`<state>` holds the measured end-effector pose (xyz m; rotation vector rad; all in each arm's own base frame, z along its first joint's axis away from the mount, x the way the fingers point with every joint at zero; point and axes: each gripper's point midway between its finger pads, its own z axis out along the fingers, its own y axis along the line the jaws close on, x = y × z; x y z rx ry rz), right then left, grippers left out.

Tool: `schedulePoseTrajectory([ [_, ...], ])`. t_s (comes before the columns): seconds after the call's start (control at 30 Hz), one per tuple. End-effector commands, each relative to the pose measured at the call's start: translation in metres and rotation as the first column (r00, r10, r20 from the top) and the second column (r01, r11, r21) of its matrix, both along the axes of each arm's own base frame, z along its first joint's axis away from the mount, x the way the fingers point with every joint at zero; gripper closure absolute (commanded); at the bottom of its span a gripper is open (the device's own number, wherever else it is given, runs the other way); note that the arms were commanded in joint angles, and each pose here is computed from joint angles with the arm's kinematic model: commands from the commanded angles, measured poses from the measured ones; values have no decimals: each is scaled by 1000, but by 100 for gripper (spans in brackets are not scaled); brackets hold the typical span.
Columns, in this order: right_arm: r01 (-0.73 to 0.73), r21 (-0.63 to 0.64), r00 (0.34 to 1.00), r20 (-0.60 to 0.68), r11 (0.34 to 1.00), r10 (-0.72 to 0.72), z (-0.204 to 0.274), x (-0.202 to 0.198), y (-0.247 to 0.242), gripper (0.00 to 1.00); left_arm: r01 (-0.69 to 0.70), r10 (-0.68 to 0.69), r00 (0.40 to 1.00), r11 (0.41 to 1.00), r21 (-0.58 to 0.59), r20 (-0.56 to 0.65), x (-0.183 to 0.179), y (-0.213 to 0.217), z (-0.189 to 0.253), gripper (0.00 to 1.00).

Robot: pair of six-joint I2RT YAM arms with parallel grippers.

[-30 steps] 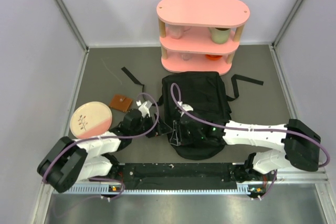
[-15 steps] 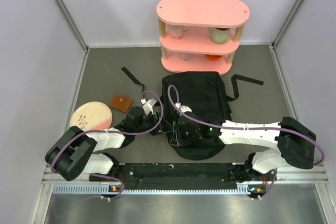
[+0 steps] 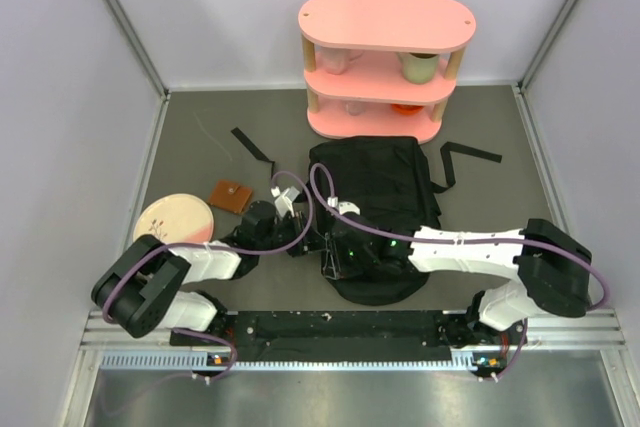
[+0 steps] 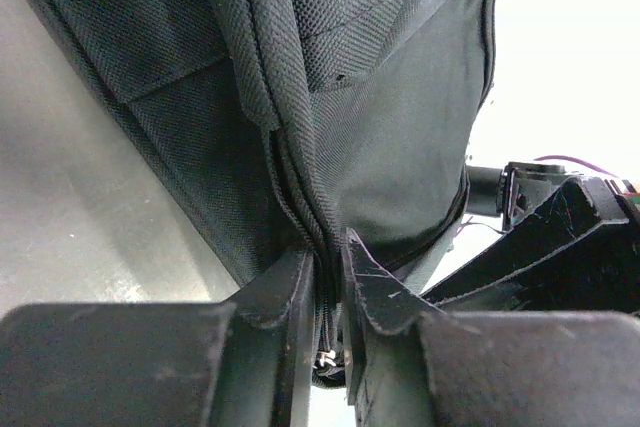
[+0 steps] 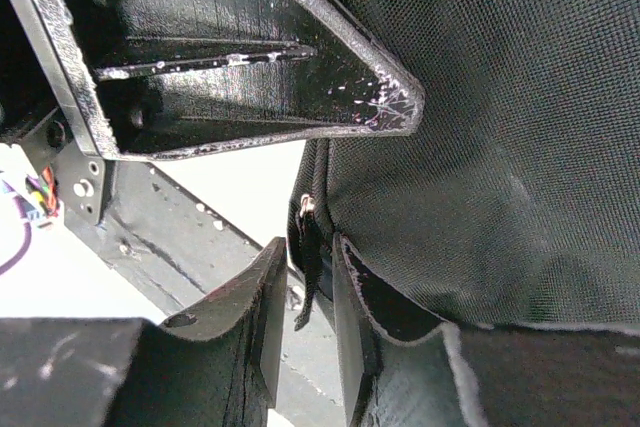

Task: Pack the student bag
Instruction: Zip the student bag at the center of the board.

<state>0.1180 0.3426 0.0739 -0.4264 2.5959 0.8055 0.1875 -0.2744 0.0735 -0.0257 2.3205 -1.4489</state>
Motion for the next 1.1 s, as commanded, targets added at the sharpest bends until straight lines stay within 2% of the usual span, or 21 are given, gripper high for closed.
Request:
schedulePoseTrajectory([
  [0.0, -7, -38, 999, 50, 999, 8, 7, 4, 5, 75, 32, -26, 996, 996, -80, 82, 11, -13, 28, 84],
  [0.2, 15, -106, 998, 57, 994, -9, -1, 6, -1, 80, 43, -36, 996, 995, -85, 80, 12, -16, 30, 88],
  [0.27, 21, -115, 998, 55, 993, -15, -3, 6, -2, 90, 45, -38, 996, 995, -90, 82, 12, -16, 31, 92],
  [0.37, 19, -123, 999, 50, 992, -13, -5, 6, -2, 100, 46, -38, 996, 995, -90, 84, 11, -16, 32, 95],
  [0.43, 14, -115, 999, 47, 993, -8, -3, 5, -1, 100, 44, -37, 996, 995, -86, 78, 12, -16, 31, 100],
  [0.57, -8, -110, 999, 39, 994, 13, 0, -2, -9, 100, 44, -38, 995, 997, -67, 93, 16, -17, 32, 100],
  [0.73, -61, -99, 998, -34, 993, 58, -11, -25, -26, 100, -2, 3, 994, 1000, -17, 113, 34, -10, 36, 100],
  [0.9, -116, -58, 991, -69, 992, 112, -8, -46, -30, 100, -48, 49, 991, 999, -16, 127, 52, -5, 48, 100],
  [1.07, -110, -78, 992, -78, 991, 104, -9, -52, -35, 100, -84, 85, 986, 996, -14, 142, 64, -2, 60, 100],
])
